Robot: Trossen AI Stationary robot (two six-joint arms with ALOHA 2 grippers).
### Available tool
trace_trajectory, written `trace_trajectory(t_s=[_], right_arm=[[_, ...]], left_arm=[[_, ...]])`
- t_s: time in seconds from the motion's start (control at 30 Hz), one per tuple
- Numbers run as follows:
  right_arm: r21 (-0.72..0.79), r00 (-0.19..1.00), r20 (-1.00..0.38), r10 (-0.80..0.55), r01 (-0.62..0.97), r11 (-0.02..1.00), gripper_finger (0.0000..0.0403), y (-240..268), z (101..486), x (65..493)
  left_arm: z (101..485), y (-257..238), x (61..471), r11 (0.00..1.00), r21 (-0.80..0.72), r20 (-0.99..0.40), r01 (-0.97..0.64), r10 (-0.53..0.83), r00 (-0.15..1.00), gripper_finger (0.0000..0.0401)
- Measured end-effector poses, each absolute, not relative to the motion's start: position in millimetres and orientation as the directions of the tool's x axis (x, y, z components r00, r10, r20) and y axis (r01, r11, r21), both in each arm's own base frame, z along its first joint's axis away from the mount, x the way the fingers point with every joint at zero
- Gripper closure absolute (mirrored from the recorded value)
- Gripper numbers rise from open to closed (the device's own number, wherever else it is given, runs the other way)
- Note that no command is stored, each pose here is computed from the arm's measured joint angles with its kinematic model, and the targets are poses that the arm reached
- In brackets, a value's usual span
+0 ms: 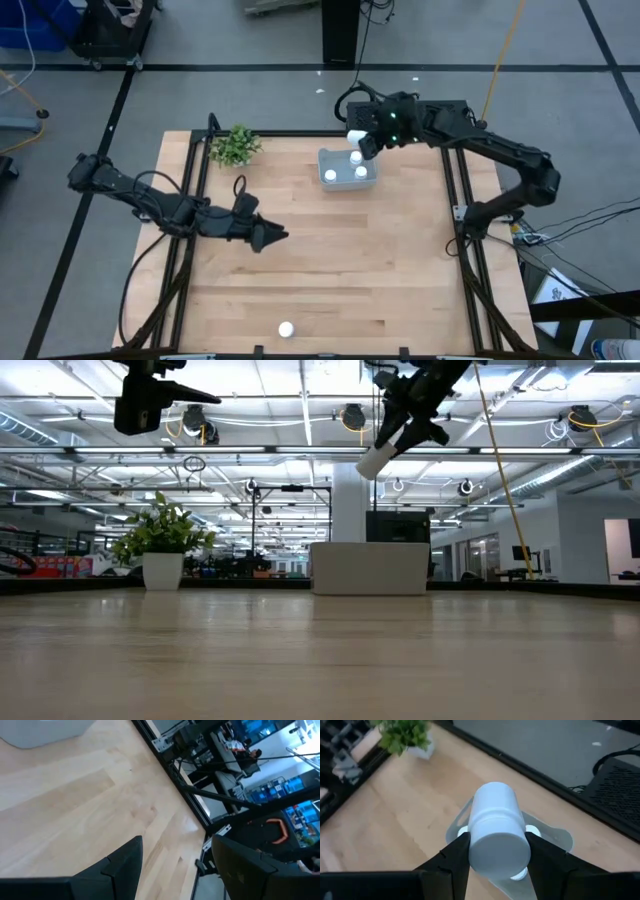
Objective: Pick and place pill bottles into a basket
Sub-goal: Put the white pill bottle into the gray container
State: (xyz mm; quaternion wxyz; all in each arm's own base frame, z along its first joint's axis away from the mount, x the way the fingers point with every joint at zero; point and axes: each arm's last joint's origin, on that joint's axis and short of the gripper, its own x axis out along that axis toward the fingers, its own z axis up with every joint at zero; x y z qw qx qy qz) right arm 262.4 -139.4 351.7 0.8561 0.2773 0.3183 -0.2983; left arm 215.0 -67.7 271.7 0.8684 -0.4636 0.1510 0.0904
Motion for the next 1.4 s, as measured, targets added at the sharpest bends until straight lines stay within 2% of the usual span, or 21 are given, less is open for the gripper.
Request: trace_trajectory(t_s=[0.17,0.5,0.7,1.4], right_arm=[[0.24,0.553,-0.795,-0.248,0.662,0.71,0.025,-159.3,348.8,276.9],[0.106,0.251,-0.966,-0.056,0.584,0.805,0.025,-189.8,318.4,324.0],[0.09,0.226,-0.974,-0.034,0.517,0.851,0.025,-188.2,307.4,346.6],[0.05,0.071,-0.997,0.024,0.395,0.917,0.025,-182.8,250.0,375.7]], left_arm=[[271.6,-63.7,216.2,0.548,-0.778,-0.346,-0.308,0.034,0.937,0.0158],[271.6,-58.9,217.6,0.541,-0.778,-0.347,-0.32,0.055,0.936,0.0158],[271.6,-59.0,217.5,0.532,-0.784,-0.347,-0.321,0.053,0.936,0.0158],[271.5,-59.0,217.5,0.531,-0.784,-0.348,-0.322,0.054,0.936,0.0158]])
